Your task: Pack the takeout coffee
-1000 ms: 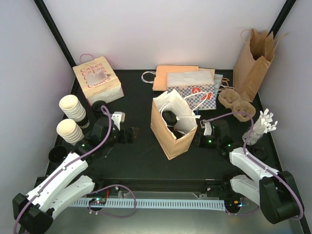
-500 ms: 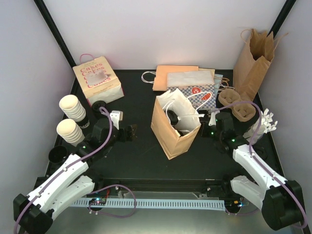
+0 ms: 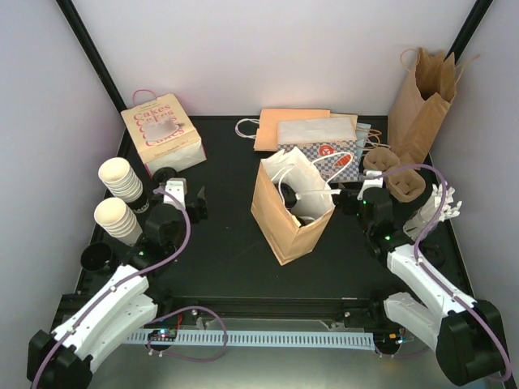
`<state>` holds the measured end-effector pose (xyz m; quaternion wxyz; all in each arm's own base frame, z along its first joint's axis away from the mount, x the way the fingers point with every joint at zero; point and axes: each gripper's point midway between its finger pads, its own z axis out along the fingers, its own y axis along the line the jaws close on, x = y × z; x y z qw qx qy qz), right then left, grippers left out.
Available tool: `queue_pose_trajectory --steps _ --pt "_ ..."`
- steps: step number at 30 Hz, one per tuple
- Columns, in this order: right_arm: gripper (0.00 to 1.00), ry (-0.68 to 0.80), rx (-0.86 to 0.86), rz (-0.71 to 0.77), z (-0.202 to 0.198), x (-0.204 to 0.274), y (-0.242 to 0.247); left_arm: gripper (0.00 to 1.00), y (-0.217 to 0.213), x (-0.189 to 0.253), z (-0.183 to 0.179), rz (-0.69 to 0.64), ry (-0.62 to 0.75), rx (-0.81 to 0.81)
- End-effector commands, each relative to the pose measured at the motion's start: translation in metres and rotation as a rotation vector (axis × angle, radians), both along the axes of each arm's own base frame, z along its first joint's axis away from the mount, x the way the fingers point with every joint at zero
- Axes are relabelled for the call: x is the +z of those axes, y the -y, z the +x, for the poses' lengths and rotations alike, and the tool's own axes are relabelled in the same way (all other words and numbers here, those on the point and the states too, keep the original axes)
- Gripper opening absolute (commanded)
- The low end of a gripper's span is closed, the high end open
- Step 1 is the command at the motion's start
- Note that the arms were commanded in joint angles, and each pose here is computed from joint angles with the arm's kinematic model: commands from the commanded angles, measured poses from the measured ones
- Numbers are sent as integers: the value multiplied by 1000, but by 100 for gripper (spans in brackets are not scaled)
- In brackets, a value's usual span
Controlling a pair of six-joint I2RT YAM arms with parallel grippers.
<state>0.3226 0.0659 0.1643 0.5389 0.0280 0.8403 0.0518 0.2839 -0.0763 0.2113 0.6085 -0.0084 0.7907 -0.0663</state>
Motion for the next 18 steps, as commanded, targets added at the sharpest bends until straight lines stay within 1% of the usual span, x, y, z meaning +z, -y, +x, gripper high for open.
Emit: queue_pose_trajectory --steps 1,5,8,12,16,18 --pt "100 188 -51 -87 18 36 11 99 -26 16 18 118 155 145" --pt "98 244 30 -101 23 33 6 99 -37 7 31 124 161 160" --pt "98 250 40 -116 29 35 16 99 -45 -3 39 130 149 173" --pt "98 270 76 -134 30 25 28 99 -57 -6 49 144 152 196" --pt "97 301 39 -136 34 16 39 99 -70 -15 57 139 176 204" --pt "97 317 23 -141 38 11 42 99 -72 -24 61 138 180 184"
